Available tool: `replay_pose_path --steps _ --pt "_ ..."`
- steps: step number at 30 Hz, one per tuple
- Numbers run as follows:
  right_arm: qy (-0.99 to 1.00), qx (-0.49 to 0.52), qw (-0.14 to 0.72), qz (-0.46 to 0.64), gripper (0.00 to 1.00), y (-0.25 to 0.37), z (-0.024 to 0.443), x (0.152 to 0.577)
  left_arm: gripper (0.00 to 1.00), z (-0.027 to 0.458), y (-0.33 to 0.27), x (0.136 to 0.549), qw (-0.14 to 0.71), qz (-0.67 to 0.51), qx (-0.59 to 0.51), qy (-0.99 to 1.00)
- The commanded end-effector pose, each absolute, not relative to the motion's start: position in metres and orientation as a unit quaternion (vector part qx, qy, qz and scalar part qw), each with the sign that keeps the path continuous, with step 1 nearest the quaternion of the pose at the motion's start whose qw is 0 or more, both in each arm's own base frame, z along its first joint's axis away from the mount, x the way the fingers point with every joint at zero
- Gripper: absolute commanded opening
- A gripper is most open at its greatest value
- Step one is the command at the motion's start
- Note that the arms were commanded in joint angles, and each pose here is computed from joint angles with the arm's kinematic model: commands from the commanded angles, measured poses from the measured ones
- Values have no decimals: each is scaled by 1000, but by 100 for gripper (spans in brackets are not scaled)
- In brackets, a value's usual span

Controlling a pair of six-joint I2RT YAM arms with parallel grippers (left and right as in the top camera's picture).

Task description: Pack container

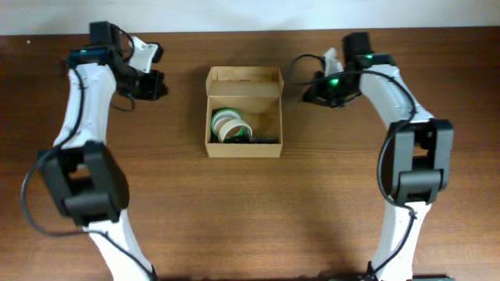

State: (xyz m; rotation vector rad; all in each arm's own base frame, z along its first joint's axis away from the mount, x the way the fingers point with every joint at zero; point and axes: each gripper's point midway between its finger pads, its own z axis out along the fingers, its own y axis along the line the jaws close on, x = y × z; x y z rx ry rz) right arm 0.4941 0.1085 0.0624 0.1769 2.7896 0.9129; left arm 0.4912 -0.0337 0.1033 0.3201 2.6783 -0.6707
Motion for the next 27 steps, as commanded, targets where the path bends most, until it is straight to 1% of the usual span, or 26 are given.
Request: replay_pose_path --steps 1,5,8,18,23,27 --pt "938 71 95 326 4 111 66 494 2 86 -71 494 158 -382 86 906" --pt "936 72 94 331 4 113 63 496 2 75 -91 507 159 -474 65 864" --pt "926 75 87 360 4 121 59 498 2 67 -98 514 154 -511 47 844" --pt "901 87 46 423 4 145 28 499 2 53 -124 525 154 -503 54 849" --pt "897 73 56 431 4 154 30 502 2 33 -130 522 131 -503 38 854" --pt "895 57 66 437 4 163 32 505 2 25 -128 522 126 -496 33 858"
